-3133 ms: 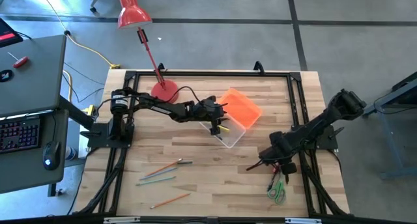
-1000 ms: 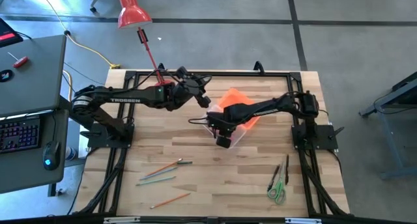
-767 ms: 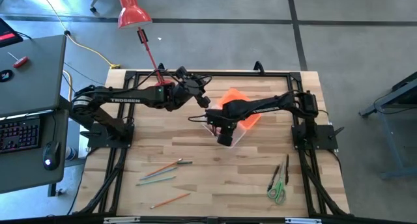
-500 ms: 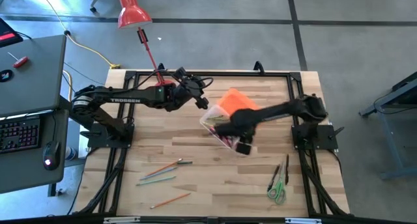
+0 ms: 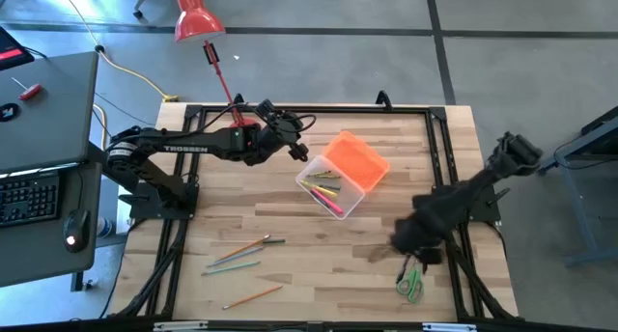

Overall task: Pick & place school supplies into a supply box
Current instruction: Put the right black pen into the supply box

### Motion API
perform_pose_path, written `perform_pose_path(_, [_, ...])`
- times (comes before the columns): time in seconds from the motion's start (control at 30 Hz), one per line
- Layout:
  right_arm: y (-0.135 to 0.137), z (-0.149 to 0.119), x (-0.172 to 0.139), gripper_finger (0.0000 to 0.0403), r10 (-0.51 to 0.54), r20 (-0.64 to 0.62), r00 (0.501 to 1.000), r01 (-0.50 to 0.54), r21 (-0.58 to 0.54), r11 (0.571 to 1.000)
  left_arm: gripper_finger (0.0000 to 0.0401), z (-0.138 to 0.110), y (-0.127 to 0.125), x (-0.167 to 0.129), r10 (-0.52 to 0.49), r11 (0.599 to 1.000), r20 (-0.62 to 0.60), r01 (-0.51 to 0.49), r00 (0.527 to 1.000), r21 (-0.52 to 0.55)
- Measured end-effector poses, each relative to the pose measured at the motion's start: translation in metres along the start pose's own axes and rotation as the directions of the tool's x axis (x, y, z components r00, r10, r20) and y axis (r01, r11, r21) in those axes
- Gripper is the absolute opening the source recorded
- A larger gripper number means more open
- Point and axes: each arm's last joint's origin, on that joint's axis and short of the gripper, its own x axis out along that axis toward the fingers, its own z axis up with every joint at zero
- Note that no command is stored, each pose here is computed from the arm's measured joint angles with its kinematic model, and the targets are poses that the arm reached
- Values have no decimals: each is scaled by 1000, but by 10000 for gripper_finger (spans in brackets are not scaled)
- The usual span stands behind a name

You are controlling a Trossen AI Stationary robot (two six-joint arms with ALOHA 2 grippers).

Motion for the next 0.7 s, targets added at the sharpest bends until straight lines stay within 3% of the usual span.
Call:
perform_pose_path(0.13, [13,-18,28,110,41,-28,999,-46,-191,980,166,0,0,0,0,1000,0,0,1000,-12])
perform_pose_path(0.33, [32,-15,54,110,146,101,984,-104,-334,937,166,0,0,0,-6,1000,0,6,1000,-23])
perform_pose_path(0.47, [36,-17,57,110,149,127,981,-75,-460,885,166,0,-1,0,-45,999,3,45,999,-30])
perform_pose_path(0.7, [36,-18,72,110,131,186,974,-16,-518,855,166,0,-2,0,-53,997,4,53,999,-47])
